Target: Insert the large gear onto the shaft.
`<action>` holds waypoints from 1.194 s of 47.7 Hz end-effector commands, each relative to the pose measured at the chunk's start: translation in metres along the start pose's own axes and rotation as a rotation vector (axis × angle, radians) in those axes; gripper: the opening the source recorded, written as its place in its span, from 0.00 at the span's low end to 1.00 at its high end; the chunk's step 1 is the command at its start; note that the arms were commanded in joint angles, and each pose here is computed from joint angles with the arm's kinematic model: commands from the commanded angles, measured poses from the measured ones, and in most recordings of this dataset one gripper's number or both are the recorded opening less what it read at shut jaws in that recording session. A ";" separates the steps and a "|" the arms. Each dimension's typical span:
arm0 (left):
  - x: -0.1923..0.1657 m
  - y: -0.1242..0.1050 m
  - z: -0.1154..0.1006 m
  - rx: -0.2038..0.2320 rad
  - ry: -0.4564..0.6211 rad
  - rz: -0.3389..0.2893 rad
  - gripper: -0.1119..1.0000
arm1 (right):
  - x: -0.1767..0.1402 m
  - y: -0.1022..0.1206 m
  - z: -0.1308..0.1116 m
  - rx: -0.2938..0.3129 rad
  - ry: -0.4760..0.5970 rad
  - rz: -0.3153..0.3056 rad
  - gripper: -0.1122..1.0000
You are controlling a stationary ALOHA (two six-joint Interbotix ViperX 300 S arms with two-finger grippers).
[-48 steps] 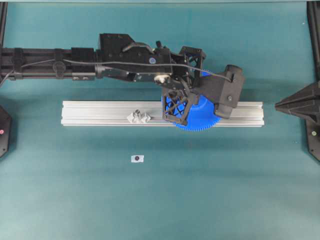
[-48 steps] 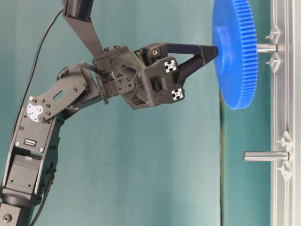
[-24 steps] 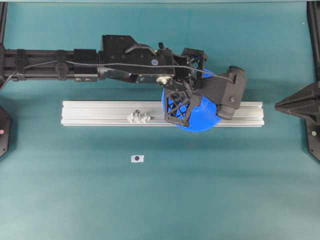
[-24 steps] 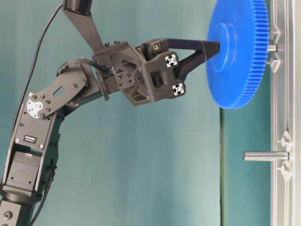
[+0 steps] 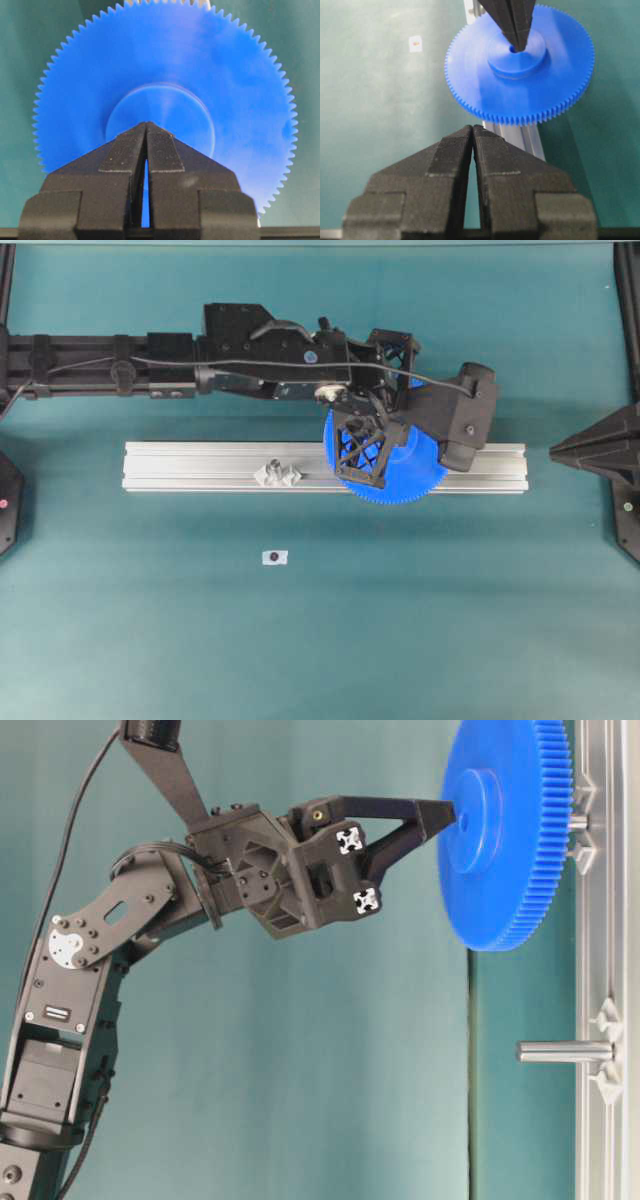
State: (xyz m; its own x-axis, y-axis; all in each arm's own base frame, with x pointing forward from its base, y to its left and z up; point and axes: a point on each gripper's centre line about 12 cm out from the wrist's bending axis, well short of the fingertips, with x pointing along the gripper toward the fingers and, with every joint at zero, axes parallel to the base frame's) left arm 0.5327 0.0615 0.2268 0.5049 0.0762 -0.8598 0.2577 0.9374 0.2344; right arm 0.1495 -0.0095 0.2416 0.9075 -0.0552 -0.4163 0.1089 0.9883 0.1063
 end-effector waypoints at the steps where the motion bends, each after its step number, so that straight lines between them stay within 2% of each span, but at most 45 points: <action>1: -0.035 0.010 0.017 -0.002 -0.080 0.039 0.09 | -0.001 0.001 0.006 0.012 -0.017 0.002 0.23; 4: -0.030 0.012 0.013 -0.008 -0.066 0.037 0.09 | 0.000 0.001 0.005 0.011 -0.014 0.002 0.23; 13: 0.004 0.000 -0.005 -0.007 0.012 -0.003 0.09 | 0.000 0.001 0.004 0.014 -0.014 0.003 0.23; 20: 0.003 0.001 -0.003 -0.011 0.005 0.000 0.09 | 0.000 0.001 0.004 0.012 -0.015 0.003 0.23; 29: -0.020 0.010 0.005 -0.022 -0.036 0.024 0.09 | 0.000 0.001 0.003 0.012 -0.014 0.003 0.23; 35: -0.029 0.005 0.011 -0.014 -0.046 0.021 0.09 | 0.000 0.001 0.003 0.015 -0.014 0.003 0.23; 40: -0.024 -0.004 0.012 -0.001 -0.036 0.007 0.09 | 0.000 0.001 0.004 0.015 -0.015 0.003 0.23; 57: 0.005 -0.013 0.002 -0.027 -0.001 -0.013 0.09 | 0.000 0.001 0.004 0.014 -0.018 0.003 0.23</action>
State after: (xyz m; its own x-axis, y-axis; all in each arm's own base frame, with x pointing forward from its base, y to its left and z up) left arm 0.5335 0.0516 0.2135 0.4824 0.0647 -0.8736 0.2428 0.9483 0.2043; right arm 0.1496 -0.0094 0.2416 0.9108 -0.0544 -0.4093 0.1089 0.9878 0.1110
